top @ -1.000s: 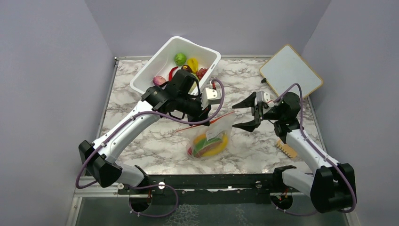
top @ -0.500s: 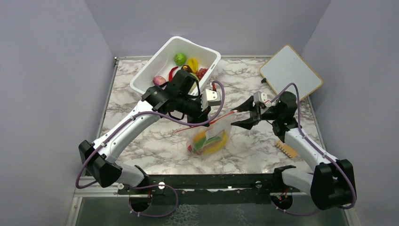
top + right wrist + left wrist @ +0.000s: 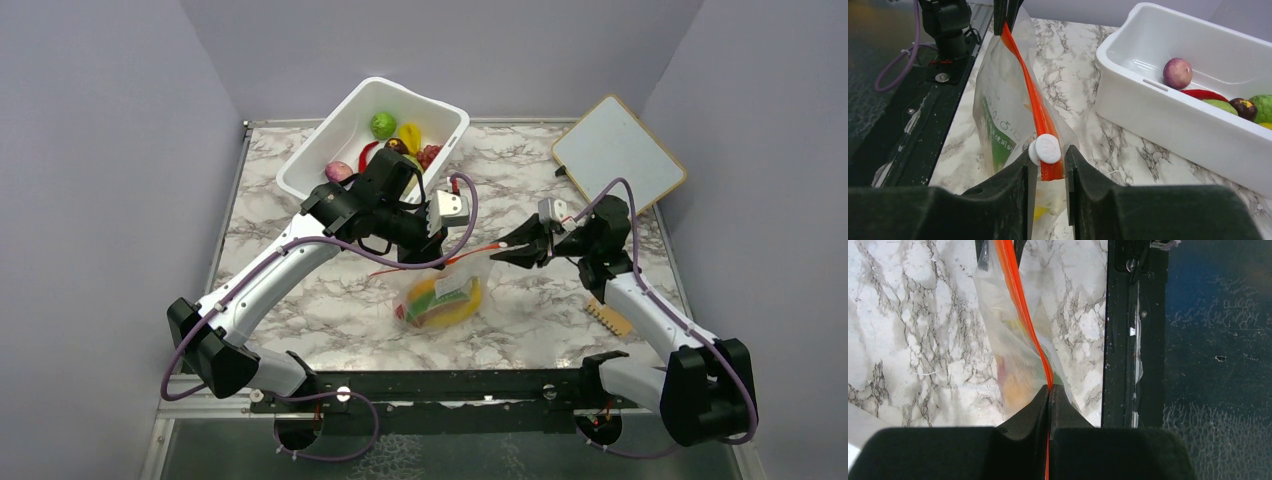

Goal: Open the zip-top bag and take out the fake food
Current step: Unzip the zipper food storage bag at the center of the board.

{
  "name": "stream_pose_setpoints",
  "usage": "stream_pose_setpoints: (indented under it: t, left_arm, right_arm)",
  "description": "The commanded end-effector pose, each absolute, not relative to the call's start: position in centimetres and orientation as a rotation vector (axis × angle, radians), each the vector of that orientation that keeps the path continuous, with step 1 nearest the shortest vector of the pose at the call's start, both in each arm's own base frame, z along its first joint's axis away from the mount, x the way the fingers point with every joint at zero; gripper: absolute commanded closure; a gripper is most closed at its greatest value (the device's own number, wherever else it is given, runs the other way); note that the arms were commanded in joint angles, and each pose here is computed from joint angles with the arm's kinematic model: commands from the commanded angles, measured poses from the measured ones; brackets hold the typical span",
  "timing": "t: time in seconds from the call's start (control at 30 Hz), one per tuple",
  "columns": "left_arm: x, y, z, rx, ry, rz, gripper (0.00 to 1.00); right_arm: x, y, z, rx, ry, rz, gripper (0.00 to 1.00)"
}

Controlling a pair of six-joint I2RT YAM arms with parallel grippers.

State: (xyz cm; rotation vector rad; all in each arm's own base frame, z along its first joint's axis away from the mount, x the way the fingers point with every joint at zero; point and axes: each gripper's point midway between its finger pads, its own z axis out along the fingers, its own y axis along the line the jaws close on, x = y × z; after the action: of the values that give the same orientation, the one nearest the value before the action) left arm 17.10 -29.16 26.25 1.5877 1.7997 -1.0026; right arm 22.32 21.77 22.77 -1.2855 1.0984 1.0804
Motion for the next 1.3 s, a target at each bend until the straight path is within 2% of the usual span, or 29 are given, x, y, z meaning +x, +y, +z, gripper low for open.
stream_pose_setpoints:
  t: [0.0, 0.07, 0.37, 0.4, 0.47, 0.7, 0.8, 0.83, 1.0, 1.03, 1.07, 1.13, 1.27]
  left_arm:
    - [16.8, -29.5, 27.8, 1.609, 1.712, -1.006, 1.00]
    - [16.8, -29.3, 27.7, 1.608, 1.710, -0.994, 1.00]
    - [16.8, -29.4, 27.1, 1.620, 1.719, -1.002, 1.00]
    - [16.8, -29.4, 27.0, 1.621, 1.721, -1.002, 1.00]
    - [16.9, -29.4, 26.9, 1.623, 1.722, -0.998, 1.00]
    - [18.1, -29.6, 27.0, 1.591, 1.725, -0.937, 1.00]
    - [19.8, -30.0, 26.9, 1.504, 1.760, -0.882, 0.51]
    - [20.2, -30.5, 27.1, 1.478, 1.755, -0.884, 0.43]
    - [22.0, -33.8, 30.9, 1.295, 1.571, -0.992, 0.27]
    - [21.8, -34.4, 31.1, 1.288, 1.510, -1.028, 0.17]
    - [21.7, -34.9, 31.5, 1.283, 1.450, -1.060, 0.03]
    - [21.7, -36.2, 32.6, 1.261, 1.325, -1.112, 0.01]
    - [21.6, -38.3, 31.8, 1.285, 1.281, -1.137, 0.01]
  right_arm:
    - [22.1, 21.8, 22.9, -1.282, 1.086, 1.045, 0.76]
    - [22.1, 21.7, 22.7, -1.270, 1.099, 1.036, 0.80]
    - [21.6, 21.4, 22.5, -1.223, 1.122, 1.021, 0.79]
    - [21.6, 21.4, 22.4, -1.215, 1.129, 1.022, 0.83]
    - [21.3, 21.4, 22.3, -1.221, 1.124, 1.032, 0.97]
    - [21.2, 21.2, 22.2, -1.164, 1.174, 1.044, 0.99]
    - [21.6, 21.2, 22.7, -1.064, 1.265, 1.088, 0.99]
    - [21.8, 21.1, 22.7, -1.031, 1.299, 1.102, 0.99]
    - [21.5, 21.1, 22.3, -0.937, 1.407, 1.186, 0.99]
    - [21.3, 21.1, 22.2, -0.934, 1.409, 1.196, 0.99]
    - [21.1, 21.1, 22.1, -0.933, 1.412, 1.199, 0.99]
    - [21.1, 21.0, 21.9, -0.929, 1.429, 1.195, 0.99]
    - [20.9, 20.9, 22.0, -0.950, 1.445, 1.195, 0.99]
